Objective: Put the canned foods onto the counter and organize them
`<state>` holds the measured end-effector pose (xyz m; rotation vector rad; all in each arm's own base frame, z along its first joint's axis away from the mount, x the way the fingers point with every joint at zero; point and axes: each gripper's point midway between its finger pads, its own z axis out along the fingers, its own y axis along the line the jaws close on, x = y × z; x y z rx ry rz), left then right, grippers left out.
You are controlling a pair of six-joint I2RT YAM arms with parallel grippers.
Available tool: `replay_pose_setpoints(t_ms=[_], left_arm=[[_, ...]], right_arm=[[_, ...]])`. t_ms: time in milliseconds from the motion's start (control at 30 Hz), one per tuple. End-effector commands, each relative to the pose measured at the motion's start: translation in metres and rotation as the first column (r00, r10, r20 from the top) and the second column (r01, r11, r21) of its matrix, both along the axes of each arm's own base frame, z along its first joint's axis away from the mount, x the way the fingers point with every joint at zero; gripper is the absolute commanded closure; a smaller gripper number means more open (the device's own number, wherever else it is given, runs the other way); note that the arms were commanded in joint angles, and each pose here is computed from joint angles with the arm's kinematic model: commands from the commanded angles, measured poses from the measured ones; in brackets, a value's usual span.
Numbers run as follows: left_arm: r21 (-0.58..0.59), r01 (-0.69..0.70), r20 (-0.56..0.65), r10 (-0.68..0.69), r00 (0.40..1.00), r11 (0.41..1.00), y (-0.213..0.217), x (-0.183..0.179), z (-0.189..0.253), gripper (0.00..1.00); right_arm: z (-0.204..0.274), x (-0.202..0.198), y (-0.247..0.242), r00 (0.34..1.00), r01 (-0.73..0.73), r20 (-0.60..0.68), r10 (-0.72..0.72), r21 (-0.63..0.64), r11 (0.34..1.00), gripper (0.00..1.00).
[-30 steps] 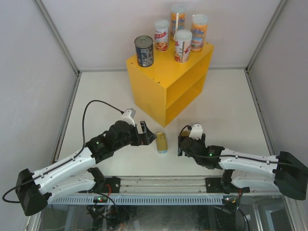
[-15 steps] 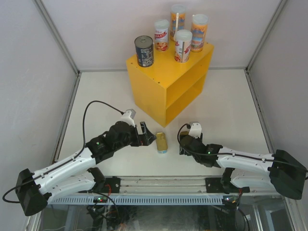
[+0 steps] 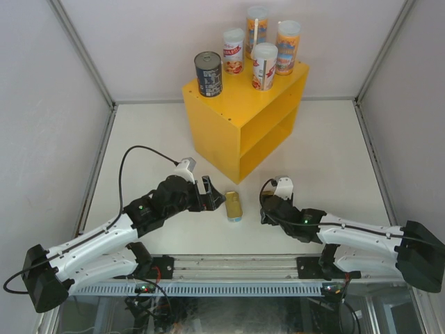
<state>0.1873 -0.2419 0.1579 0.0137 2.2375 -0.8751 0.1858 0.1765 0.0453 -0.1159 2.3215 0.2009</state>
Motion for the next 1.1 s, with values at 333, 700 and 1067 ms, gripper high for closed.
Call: replay_pose_setpoints(t_ms=[333,700,1067], left_arm=[[-0.025,0.009,0.017,-0.009,1.0,1.0,-0.004,0.001,0.005,0.02],[-0.021,0.012,0.014,-0.011,1.0,1.0,-0.006,0.001,0.003,0.02],[-0.004,0.023,0.021,-0.023,1.0,1.0,-0.008,0.005,0.007,0.02]], right_arm=[[0.05,0.011,0.009,0.995,-0.038,0.091,0.031,0.074,0.997,0.59],[0.075,0.012,0.006,0.989,-0.05,0.145,0.033,0.116,0.992,0.63],[0.106,0.014,0.007,0.978,-0.082,0.201,0.052,0.145,0.986,0.66]])
